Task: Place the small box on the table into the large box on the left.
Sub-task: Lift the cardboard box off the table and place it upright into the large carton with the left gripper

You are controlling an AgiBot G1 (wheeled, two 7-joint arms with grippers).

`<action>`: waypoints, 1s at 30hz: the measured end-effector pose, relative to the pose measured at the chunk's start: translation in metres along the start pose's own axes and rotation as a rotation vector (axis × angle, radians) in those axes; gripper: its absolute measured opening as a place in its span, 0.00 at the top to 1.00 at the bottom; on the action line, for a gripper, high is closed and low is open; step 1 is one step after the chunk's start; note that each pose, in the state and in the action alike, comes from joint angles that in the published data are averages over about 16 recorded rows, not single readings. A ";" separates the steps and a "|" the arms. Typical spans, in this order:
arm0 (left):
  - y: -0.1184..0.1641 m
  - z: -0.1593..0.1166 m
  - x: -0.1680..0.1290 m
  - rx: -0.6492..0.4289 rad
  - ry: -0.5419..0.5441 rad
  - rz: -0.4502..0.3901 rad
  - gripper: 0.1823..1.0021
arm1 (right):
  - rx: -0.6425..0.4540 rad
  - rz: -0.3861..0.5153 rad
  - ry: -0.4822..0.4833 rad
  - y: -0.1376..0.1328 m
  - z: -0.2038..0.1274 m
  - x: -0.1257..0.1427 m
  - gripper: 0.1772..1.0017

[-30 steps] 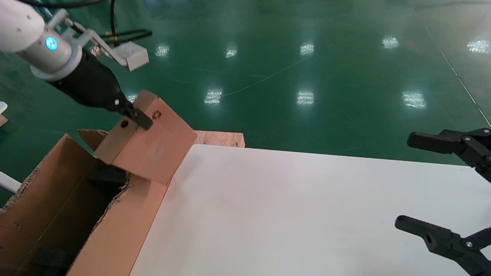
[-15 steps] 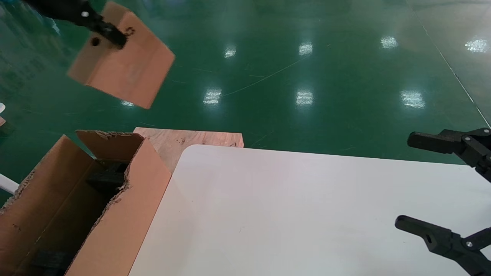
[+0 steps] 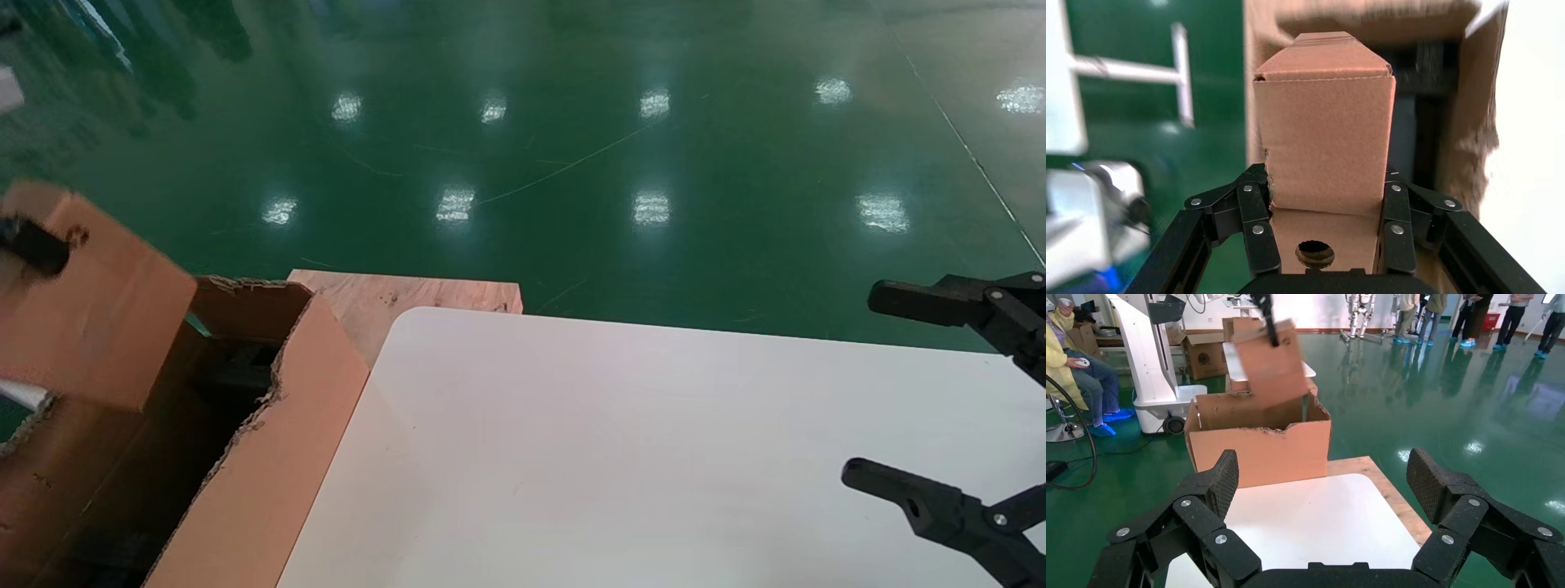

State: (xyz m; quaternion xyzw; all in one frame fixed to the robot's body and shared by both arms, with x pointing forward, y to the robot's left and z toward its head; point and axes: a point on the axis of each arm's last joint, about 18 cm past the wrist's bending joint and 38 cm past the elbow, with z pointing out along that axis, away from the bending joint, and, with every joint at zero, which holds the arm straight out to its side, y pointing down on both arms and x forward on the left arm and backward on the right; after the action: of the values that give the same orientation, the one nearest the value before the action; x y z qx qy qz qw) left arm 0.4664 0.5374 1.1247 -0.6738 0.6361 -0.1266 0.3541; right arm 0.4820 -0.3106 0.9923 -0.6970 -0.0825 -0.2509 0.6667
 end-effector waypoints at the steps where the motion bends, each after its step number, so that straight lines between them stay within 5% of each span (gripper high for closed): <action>1: 0.007 0.007 0.000 -0.017 0.009 -0.014 0.82 | 0.000 0.000 0.000 0.000 0.000 0.000 0.00; 13: 0.060 0.086 0.009 -0.168 0.076 -0.074 0.82 | 0.000 0.000 0.000 0.000 0.000 0.000 0.00; 30: 0.050 0.134 0.025 -0.150 0.119 -0.001 0.86 | 0.000 0.000 0.000 0.000 0.000 0.000 0.00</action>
State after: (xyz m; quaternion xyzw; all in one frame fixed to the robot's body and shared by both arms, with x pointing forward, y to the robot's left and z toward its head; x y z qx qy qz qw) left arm 0.5152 0.5593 0.9902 -0.6901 0.6632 -0.1187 0.2641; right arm 0.4820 -0.3106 0.9923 -0.6970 -0.0825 -0.2509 0.6667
